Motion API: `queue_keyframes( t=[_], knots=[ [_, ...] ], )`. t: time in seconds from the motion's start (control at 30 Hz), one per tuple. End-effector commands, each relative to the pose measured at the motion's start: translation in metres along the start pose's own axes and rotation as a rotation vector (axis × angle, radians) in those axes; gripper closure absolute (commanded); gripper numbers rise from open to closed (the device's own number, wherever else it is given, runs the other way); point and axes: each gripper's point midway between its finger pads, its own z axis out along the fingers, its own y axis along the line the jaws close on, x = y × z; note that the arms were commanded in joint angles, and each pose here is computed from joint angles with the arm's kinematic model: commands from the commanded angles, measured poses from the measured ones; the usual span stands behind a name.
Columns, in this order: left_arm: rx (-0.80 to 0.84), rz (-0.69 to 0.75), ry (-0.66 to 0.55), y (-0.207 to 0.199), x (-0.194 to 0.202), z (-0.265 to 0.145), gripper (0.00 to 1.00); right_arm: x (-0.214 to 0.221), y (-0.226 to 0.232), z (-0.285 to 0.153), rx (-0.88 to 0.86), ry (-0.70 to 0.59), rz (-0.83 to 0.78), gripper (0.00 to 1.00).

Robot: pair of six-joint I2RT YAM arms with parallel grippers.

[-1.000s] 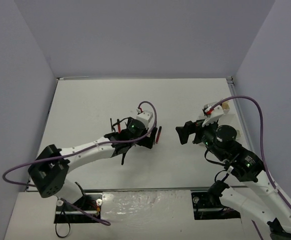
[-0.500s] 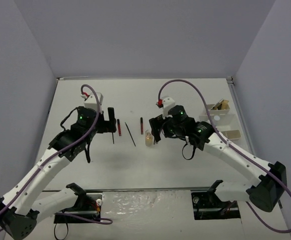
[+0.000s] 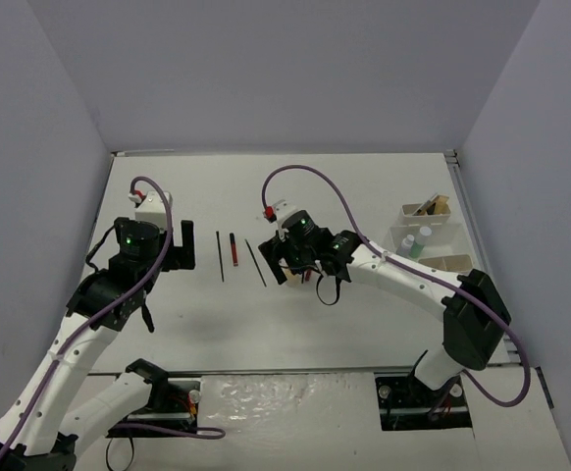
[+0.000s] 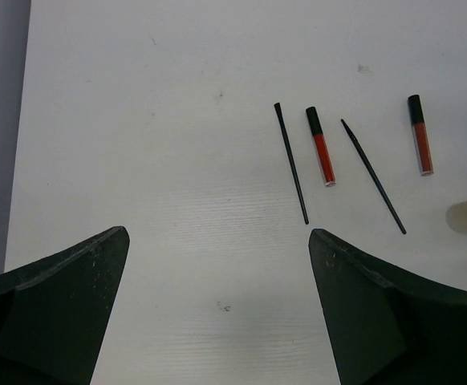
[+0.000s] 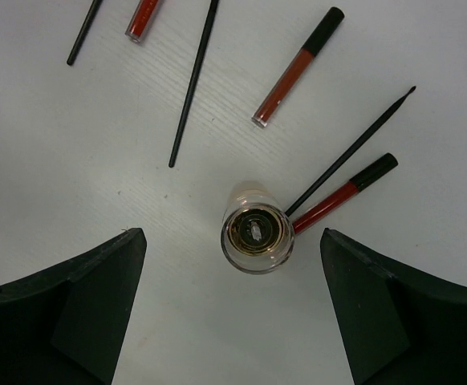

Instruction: Organize the makeup

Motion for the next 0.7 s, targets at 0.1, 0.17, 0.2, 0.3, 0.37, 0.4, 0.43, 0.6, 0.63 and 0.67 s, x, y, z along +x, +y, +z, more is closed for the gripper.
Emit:
queue_keyframes(
  t=[0.1, 0.17, 0.2, 0.3, 0.37, 0.4, 0.43, 0.6, 0.63, 0.67],
  knots=[
    [-0.032, 0.018, 0.002, 0.01, 0.0, 0.005, 0.07, -0.011, -0.005, 0.017, 0.074, -0.017, 0.036, 0.19],
    [-0.028, 0.018, 0.006, 0.01, 0.001, 0.006, 0.07, -0.007, -0.005, 0.02, 0.075, -0.005, 0.04, 0.23],
    [-0.029, 0.017, 0.006, 0.01, 0.001, 0.006, 0.07, -0.005, -0.005, 0.022, 0.075, 0.001, 0.04, 0.25],
    [-0.03, 0.014, 0.009, 0.01, 0.002, 0.006, 0.06, -0.002, -0.006, 0.025, 0.08, 0.012, 0.041, 0.34],
    [-0.028, 0.011, 0.008, 0.01, 0.002, 0.006, 0.07, -0.003, -0.007, 0.025, 0.087, 0.01, 0.044, 0.37],
    [-0.027, 0.01, 0.007, 0.011, 0.002, 0.006, 0.07, -0.003, -0.007, 0.025, 0.089, 0.008, 0.043, 0.39],
    [-0.028, 0.008, 0.008, 0.011, 0.002, 0.006, 0.07, -0.003, -0.008, 0.025, 0.094, 0.01, 0.042, 0.41],
    [-0.027, 0.003, 0.009, 0.012, 0.002, 0.007, 0.06, -0.002, -0.011, 0.026, 0.11, 0.023, 0.033, 0.49],
    [-0.025, 0.002, 0.009, 0.011, 0.002, 0.007, 0.07, -0.002, -0.011, 0.027, 0.113, 0.027, 0.033, 0.51],
    [-0.025, 0.001, 0.01, 0.011, 0.002, 0.007, 0.07, -0.002, -0.011, 0.027, 0.113, 0.026, 0.033, 0.54]
  ],
)
